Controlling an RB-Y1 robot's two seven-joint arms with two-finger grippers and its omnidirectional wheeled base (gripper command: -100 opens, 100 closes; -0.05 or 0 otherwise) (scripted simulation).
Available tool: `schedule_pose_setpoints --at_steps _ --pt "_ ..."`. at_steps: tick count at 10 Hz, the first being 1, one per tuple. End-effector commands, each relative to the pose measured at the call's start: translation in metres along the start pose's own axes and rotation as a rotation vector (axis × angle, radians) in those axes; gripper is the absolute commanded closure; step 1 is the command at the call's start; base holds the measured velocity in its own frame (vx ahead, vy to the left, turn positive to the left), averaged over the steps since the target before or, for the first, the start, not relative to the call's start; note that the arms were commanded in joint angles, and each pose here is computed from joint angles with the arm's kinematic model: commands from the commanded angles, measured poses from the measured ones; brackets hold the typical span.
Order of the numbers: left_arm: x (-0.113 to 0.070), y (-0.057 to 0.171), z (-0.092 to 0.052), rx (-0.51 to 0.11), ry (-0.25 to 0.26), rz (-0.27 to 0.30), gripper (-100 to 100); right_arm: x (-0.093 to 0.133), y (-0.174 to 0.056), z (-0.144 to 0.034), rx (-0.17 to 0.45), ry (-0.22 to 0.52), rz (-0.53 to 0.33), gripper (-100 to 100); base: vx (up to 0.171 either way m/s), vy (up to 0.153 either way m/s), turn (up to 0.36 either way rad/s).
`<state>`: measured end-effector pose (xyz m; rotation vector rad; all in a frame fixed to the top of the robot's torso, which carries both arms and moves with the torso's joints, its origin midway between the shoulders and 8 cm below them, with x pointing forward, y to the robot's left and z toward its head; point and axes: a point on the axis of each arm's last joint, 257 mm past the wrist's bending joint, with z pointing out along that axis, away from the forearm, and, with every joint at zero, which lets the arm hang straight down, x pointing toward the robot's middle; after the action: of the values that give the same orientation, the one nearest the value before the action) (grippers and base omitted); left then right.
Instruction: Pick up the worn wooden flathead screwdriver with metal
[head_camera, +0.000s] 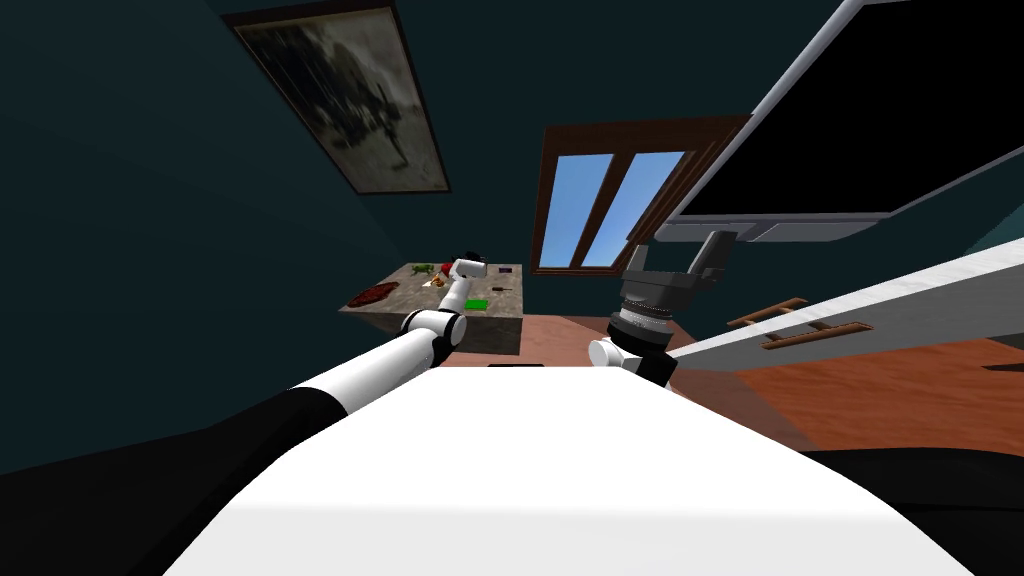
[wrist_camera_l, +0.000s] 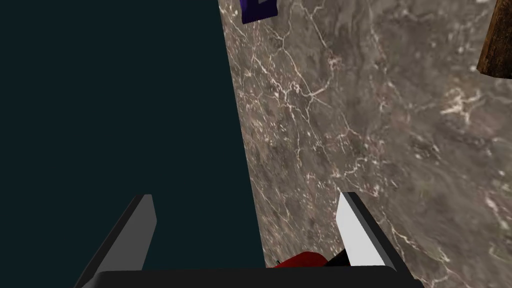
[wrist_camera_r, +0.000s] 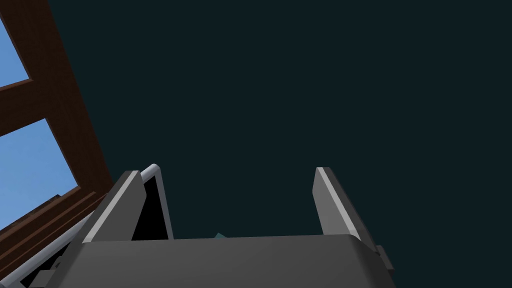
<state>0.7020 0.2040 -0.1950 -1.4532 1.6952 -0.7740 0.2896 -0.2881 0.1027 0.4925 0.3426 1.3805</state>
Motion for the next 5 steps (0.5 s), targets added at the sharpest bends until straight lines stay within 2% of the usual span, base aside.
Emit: schedule_pose_setpoints --at_steps 1,2,4,5 --pt "0.000 0.011 0.003 -0.034 0.001 0.000 -100 0.000 0.000 0.000 0.000 0.000 0.000 0 0.006 -0.011 0.004" --pt "0.004 0.008 0.002 -0.070 0.009 -0.001 -100 0.000 0.000 0.000 0.000 0.000 0.000 0 0.010 -0.018 -0.067" --pt "0.005 0.028 0.007 -0.113 0.009 0.000 -100 0.000 0.000 0.000 0.000 0.000 0.000 0 0.011 -0.012 -0.024" --pt "0.009 0.032 0.006 -0.162 0.017 -0.001 -100 0.000 0.000 0.000 0.000 0.000 0.000 0 0.014 -0.017 -0.066"
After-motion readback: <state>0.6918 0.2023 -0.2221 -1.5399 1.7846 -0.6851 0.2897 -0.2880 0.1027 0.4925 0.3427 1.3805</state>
